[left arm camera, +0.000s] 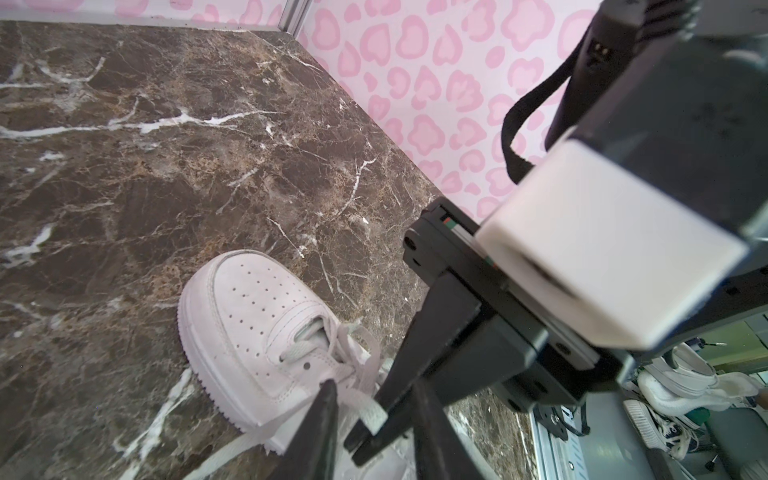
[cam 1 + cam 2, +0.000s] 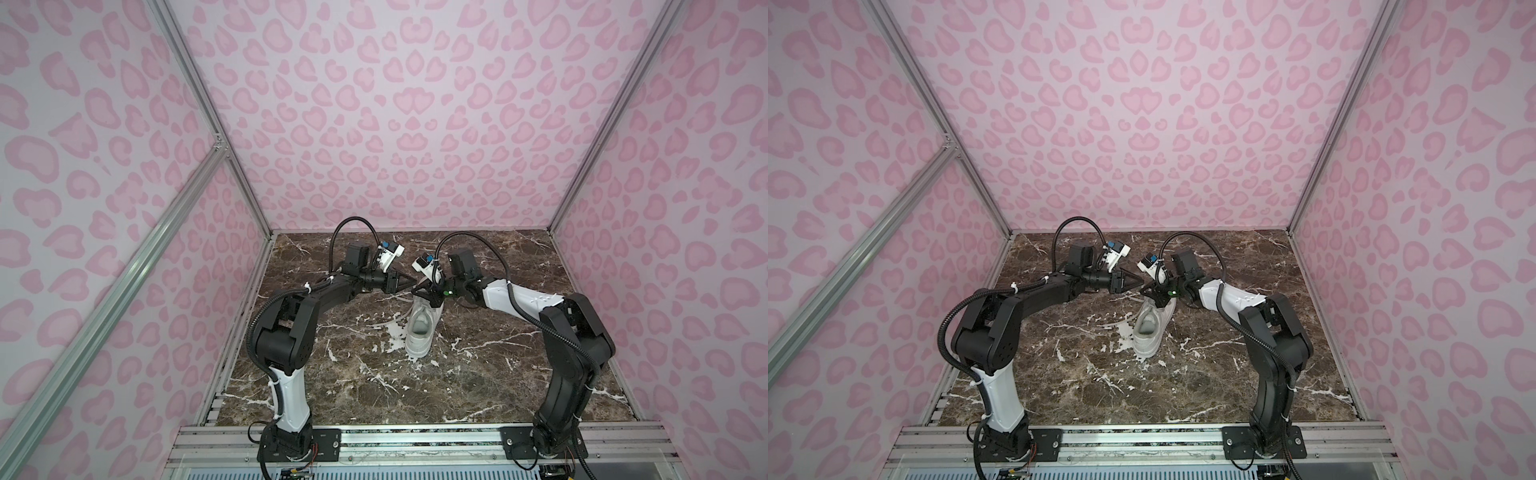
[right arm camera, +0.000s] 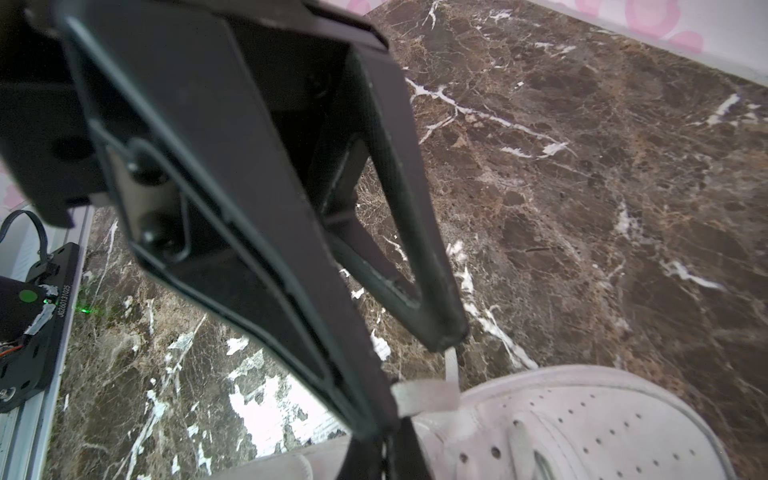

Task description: Tie the shoes

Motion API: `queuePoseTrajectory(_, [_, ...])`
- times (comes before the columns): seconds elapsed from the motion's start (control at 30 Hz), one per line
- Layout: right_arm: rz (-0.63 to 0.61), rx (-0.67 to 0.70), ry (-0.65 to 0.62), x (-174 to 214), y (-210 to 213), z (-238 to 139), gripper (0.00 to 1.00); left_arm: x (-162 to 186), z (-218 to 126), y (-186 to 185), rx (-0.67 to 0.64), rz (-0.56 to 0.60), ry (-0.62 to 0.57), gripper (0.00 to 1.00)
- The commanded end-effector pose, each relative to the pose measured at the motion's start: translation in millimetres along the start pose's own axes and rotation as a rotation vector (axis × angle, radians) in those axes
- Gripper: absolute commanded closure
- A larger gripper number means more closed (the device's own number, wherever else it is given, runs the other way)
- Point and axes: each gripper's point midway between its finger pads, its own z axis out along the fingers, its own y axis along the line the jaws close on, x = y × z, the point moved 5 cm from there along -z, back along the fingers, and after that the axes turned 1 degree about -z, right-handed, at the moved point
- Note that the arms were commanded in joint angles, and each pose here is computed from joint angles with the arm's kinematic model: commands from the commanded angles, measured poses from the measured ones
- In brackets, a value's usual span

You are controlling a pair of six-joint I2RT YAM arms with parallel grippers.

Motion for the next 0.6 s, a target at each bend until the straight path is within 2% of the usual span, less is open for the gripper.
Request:
queuePoseTrajectory(0.0, [-0.043,0.034,-0.026,-4.9,-1.2,-0.5,0.98,-2.6,-2.4,-3.4,0.008,-0.025,0.009,0.65])
queuePoseTrajectory(0.5, [-0.106,0.074,-0.044,-10.1,2.9,0.3,0.99,2.9,5.7,-0.2,0.028,-0.079,0.022,0.65])
queuePoseTrajectory(0.57, [-0.100,0.072,-0.041,-9.5,2.6,1.3,0.99,3.4,7.0,-1.3,0.031,-0.079,0.024,0.68])
